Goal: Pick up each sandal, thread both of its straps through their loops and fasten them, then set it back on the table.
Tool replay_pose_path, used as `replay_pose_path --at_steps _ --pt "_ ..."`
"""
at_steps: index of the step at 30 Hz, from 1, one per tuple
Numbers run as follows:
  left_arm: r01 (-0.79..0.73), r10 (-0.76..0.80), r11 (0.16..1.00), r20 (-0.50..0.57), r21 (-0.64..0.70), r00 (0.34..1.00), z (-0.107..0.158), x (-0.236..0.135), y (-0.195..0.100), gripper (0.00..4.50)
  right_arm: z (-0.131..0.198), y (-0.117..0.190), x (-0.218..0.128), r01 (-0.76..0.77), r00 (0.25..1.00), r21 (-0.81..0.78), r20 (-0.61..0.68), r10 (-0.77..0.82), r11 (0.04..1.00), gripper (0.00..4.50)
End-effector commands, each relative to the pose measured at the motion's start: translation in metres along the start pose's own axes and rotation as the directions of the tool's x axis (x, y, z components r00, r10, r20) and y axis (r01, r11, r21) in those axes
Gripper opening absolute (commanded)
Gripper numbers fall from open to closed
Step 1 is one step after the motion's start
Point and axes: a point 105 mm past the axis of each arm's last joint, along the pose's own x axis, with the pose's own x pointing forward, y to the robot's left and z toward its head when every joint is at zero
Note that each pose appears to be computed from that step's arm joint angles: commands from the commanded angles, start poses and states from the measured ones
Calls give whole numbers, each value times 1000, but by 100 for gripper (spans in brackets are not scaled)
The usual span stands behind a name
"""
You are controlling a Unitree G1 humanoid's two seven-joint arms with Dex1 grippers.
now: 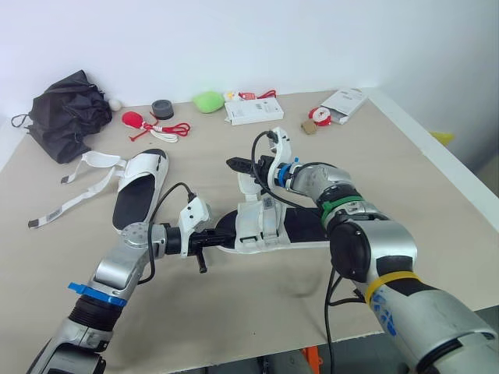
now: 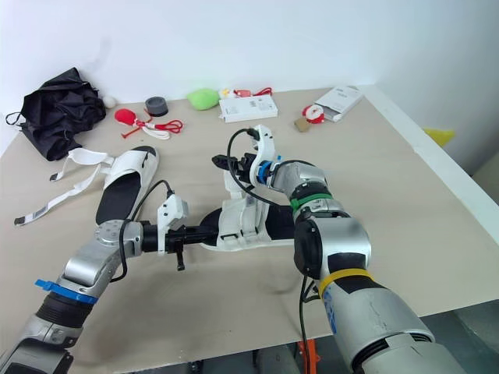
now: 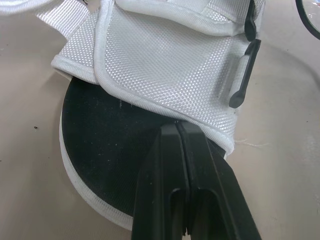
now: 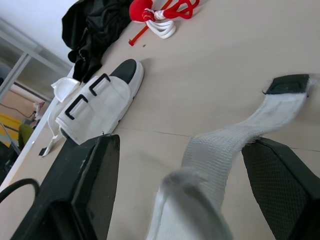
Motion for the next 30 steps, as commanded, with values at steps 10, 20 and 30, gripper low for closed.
replay_pose_path --at_steps 10,20,30 --pt "4 -7 998 -58 -55 998 -20 4 -9 0 25 10 -1 -22 996 -83 83 29 996 4" --pt "25 -28 998 -58 -54 998 -21 9 -10 0 42 29 -14 -106 977 -558 94 189 823 4" --pt "47 -50 998 -61 -48 997 -22 14 -8 0 6 82 -61 -21 952 -998 0 306 65 4"
